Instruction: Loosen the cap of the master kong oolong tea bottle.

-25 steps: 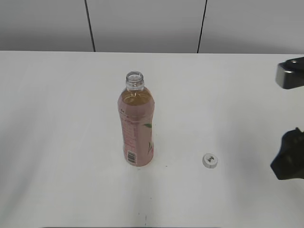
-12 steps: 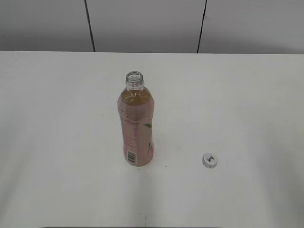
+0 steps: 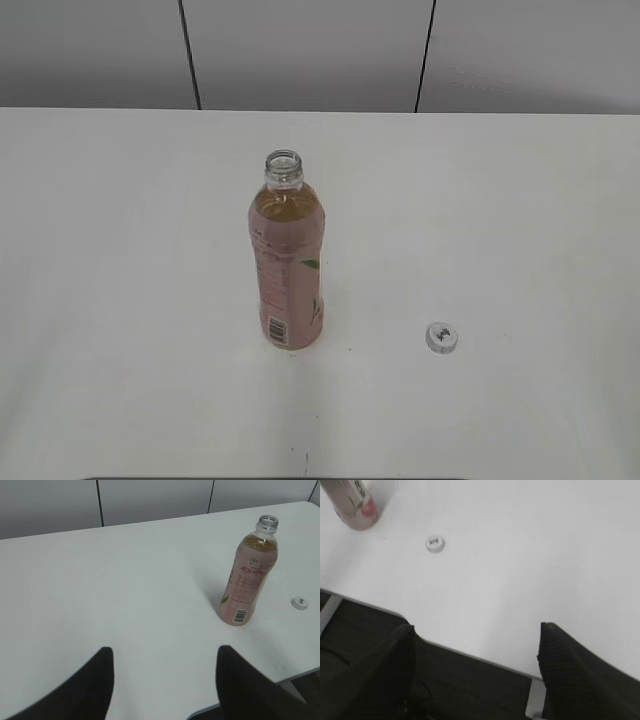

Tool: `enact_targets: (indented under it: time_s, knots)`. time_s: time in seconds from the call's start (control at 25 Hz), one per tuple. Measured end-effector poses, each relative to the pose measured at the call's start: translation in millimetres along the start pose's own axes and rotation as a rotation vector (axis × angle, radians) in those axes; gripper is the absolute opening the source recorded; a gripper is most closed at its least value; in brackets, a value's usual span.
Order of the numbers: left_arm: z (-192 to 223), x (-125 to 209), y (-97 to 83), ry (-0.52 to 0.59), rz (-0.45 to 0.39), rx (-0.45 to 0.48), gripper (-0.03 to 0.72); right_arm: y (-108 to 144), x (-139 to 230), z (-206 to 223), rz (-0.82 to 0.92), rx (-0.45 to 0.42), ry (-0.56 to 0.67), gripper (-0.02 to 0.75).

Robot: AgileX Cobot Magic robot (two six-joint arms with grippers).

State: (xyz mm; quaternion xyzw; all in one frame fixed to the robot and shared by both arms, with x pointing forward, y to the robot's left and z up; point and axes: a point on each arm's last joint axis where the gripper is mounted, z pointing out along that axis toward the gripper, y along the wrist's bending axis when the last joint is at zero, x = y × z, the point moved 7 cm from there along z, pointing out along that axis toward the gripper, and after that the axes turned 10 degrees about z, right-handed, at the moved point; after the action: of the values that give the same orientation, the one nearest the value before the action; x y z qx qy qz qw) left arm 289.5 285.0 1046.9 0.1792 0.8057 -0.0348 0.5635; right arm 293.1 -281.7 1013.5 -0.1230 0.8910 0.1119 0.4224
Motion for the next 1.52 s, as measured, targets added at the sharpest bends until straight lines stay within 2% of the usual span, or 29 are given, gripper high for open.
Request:
enact_targets:
  time_s: [0.16,0.72,1.28,1.4,1.52]
  knots:
    - [0,1,-0.2,0.001,0.005,0.001,0.39,-3,4,-14,0.005,-0.012,-0.119,0.578]
    - [0,0,-0.6,-0.001,0.005,0.003,0.374,-7,-2,-7,-0.014,0.018,-0.17,0.578]
    - [0,0,-0.6,-0.001,0.006,0.003,0.295,-8,-3,-7,-0.015,0.022,-0.176,0.578]
    - [0,0,0.2,0.002,0.001,-0.012,0.279,-11,-3,-8,0.015,0.067,-0.182,0.578]
    - [0,1,2.5,0.008,-0.015,-0.052,0.263,-17,-2,-10,0.085,0.172,-0.192,0.578]
